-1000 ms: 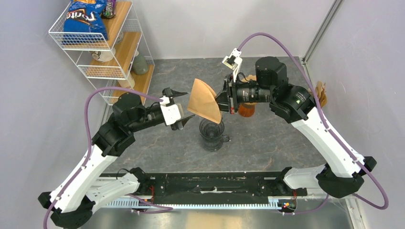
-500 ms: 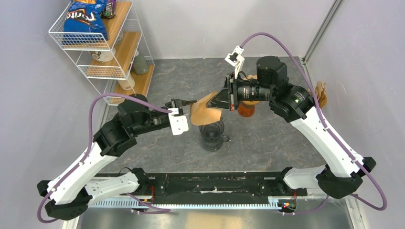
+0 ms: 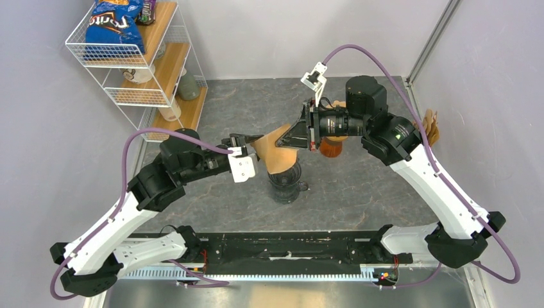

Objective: Place the coffee filter in the dripper

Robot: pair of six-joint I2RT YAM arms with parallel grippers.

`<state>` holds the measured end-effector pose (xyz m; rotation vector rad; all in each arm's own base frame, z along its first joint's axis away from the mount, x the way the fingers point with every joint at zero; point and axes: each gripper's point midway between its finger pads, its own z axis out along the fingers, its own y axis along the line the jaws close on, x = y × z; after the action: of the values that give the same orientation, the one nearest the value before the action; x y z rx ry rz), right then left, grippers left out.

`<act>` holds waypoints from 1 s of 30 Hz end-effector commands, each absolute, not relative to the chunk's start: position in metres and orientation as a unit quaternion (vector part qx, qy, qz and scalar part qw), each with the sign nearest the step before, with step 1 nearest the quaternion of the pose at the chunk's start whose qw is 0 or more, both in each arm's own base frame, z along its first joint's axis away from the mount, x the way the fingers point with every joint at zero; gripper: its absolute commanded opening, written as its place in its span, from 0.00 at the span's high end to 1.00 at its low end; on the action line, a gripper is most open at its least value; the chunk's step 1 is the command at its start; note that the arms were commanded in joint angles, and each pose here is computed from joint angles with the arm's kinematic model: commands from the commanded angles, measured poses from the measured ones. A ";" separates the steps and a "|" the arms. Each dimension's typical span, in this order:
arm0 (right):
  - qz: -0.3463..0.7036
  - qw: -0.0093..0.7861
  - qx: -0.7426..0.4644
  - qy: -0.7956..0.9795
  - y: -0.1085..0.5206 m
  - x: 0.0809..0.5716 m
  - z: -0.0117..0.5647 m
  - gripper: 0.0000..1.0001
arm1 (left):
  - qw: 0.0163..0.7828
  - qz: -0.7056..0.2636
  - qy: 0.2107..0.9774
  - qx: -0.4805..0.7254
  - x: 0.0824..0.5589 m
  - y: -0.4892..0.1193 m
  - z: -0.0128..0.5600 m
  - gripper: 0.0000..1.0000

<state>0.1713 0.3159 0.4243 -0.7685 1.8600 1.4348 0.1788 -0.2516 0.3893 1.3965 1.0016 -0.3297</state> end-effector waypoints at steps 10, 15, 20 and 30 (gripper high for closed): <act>0.545 0.363 -0.317 0.686 0.308 0.166 0.437 0.62 | 0.664 -0.145 0.421 0.601 0.175 -0.250 0.410 0.98; 0.509 0.408 -0.355 0.670 0.296 0.167 0.445 0.39 | 0.634 -0.191 0.430 0.614 0.158 -0.253 0.407 0.98; 0.496 0.414 -0.399 0.651 0.290 0.157 0.442 0.37 | 0.593 -0.246 0.432 0.633 0.136 -0.256 0.401 0.98; 0.486 0.413 -0.475 0.607 0.292 0.137 0.444 0.30 | 0.498 -0.340 0.447 0.660 0.102 -0.265 0.389 0.98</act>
<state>0.1539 0.2935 0.4267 -1.0666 1.6649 1.2495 0.1286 -0.2648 0.3880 1.5529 1.0447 -0.6535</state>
